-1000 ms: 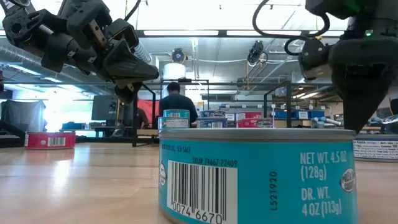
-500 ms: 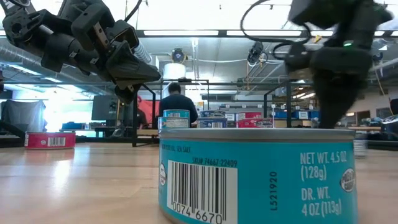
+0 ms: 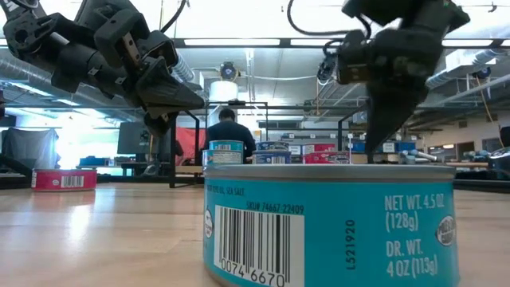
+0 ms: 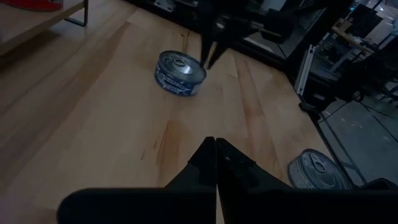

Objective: Stack canned seafood by type on shelf
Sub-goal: Stack the middle right blue tuna can on top of the other blue tuna can on the shelf, then stack the middle right blue tuna can on the top of the other blue tuna can on the shelf

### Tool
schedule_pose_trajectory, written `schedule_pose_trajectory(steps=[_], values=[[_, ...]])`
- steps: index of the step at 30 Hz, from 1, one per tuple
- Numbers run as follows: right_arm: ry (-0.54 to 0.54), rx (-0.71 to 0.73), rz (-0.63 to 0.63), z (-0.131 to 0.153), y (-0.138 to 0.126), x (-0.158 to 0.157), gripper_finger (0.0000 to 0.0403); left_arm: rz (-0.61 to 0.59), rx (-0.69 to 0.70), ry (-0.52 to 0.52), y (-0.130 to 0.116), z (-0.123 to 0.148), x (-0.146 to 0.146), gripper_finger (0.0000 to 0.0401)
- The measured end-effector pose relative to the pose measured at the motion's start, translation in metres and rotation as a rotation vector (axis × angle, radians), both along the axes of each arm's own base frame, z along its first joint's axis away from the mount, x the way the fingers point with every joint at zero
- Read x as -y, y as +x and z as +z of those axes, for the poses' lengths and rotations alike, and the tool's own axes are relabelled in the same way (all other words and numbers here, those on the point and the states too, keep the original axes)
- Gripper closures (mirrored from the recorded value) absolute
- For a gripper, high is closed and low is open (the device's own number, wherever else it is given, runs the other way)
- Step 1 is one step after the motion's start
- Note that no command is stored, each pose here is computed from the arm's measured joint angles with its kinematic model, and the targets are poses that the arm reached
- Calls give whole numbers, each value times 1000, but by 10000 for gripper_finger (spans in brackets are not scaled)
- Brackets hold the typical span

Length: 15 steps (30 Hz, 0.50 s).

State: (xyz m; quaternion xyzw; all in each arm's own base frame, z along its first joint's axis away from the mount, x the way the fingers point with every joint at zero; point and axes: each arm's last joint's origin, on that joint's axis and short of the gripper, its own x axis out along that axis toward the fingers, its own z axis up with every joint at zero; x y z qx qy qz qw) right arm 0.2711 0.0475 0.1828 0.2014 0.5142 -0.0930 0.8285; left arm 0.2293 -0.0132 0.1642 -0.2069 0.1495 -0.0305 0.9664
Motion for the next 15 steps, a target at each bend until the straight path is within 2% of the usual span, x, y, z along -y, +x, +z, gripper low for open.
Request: schedule_pose_trajectory(steps=[4,8,12,15], values=[[-54,-12,67,2,-4,-13,314,0,-1,0,0,0,0,400],[-127,-68,101,-8,-7,-23,281,3,-7,1,0,-1,0,400],[-215,-118,174,-25,-4,-34,277,7,-10,2,0,-1,0,400],[-287,-132,182,-34,-2,-40,287,10,-19,3,-1,-2,0,400]])
